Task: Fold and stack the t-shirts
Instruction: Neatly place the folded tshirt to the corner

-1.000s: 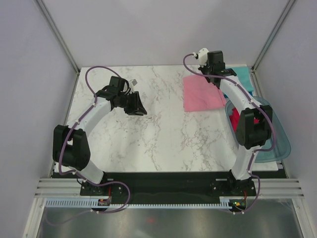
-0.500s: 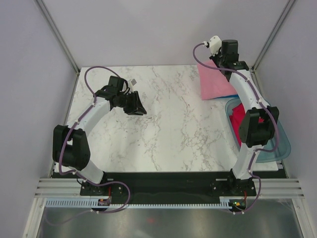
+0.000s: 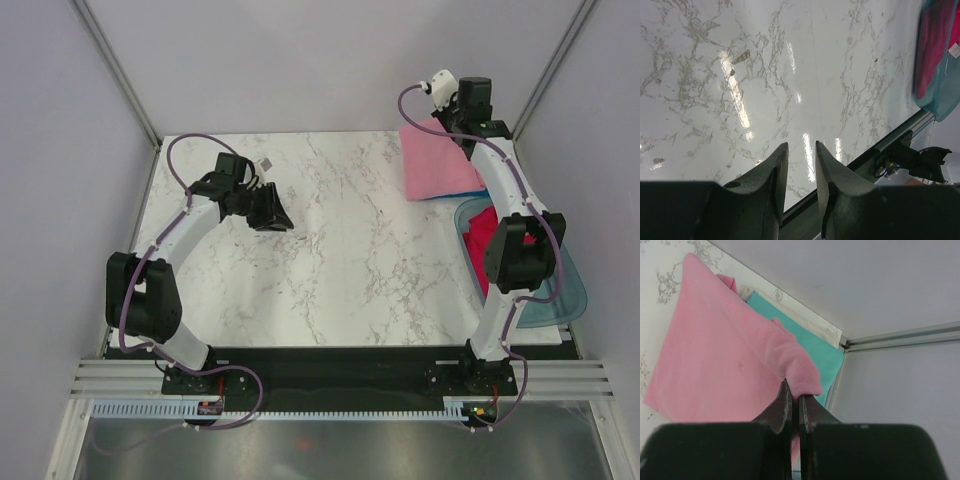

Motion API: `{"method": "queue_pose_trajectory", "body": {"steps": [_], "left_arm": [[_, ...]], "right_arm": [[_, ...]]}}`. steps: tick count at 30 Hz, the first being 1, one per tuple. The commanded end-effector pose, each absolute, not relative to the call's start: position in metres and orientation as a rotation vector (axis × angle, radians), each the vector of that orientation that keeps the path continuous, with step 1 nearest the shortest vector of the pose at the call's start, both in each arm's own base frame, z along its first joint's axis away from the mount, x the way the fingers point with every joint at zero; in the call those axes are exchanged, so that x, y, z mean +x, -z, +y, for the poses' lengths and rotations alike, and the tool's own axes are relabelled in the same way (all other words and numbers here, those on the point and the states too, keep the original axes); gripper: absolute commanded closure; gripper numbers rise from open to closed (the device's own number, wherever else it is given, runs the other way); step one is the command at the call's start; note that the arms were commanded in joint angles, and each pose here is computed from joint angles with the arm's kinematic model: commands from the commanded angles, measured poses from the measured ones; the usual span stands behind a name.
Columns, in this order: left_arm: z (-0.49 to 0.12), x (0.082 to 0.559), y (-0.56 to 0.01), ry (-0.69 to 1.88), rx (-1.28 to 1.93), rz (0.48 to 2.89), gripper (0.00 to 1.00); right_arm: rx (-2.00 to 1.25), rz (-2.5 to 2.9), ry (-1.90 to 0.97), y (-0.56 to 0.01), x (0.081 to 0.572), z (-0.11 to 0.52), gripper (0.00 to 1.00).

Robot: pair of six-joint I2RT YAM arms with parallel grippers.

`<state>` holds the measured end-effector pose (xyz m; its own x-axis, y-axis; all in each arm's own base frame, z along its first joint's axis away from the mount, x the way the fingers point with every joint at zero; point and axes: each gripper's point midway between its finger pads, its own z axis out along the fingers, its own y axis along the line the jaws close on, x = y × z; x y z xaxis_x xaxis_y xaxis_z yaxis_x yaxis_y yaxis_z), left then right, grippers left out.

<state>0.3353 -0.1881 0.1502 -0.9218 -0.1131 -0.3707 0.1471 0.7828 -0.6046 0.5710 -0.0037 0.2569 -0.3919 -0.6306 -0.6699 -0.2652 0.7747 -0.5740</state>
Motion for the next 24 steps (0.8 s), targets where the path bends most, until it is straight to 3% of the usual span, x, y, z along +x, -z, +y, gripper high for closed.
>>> {"method": "queue_pose_trajectory", "body": {"steps": [1,12,17,18,22,23,24], "left_arm": [[-0.19,0.343,-0.161,0.961,0.04,2.541,0.64],[-0.188,0.345,-0.158,0.961,0.034,2.548,0.64],[-0.19,0.343,-0.158,0.977,0.035,2.551,0.64],[-0.19,0.343,-0.157,0.979,0.036,2.553,0.64],[-0.188,0.342,-0.16,0.964,0.042,2.543,0.63],[-0.186,0.343,-0.161,0.948,0.039,2.538,0.63],[-0.186,0.343,-0.162,0.947,0.039,2.535,0.63]], "right_arm": [[-0.629,1.87,0.475,-0.302,0.582,-0.015,1.0],[-0.548,1.883,0.486,-0.283,0.608,-0.065,1.0],[-0.464,1.866,0.499,-0.263,0.653,-0.104,0.96],[-0.432,1.813,0.477,-0.28,0.662,-0.113,0.9],[-0.354,1.835,0.524,-0.251,0.678,-0.133,0.61],[-0.329,1.806,0.542,-0.258,0.68,-0.136,0.47],[-0.304,1.811,0.533,-0.257,0.68,-0.137,0.43]]}}
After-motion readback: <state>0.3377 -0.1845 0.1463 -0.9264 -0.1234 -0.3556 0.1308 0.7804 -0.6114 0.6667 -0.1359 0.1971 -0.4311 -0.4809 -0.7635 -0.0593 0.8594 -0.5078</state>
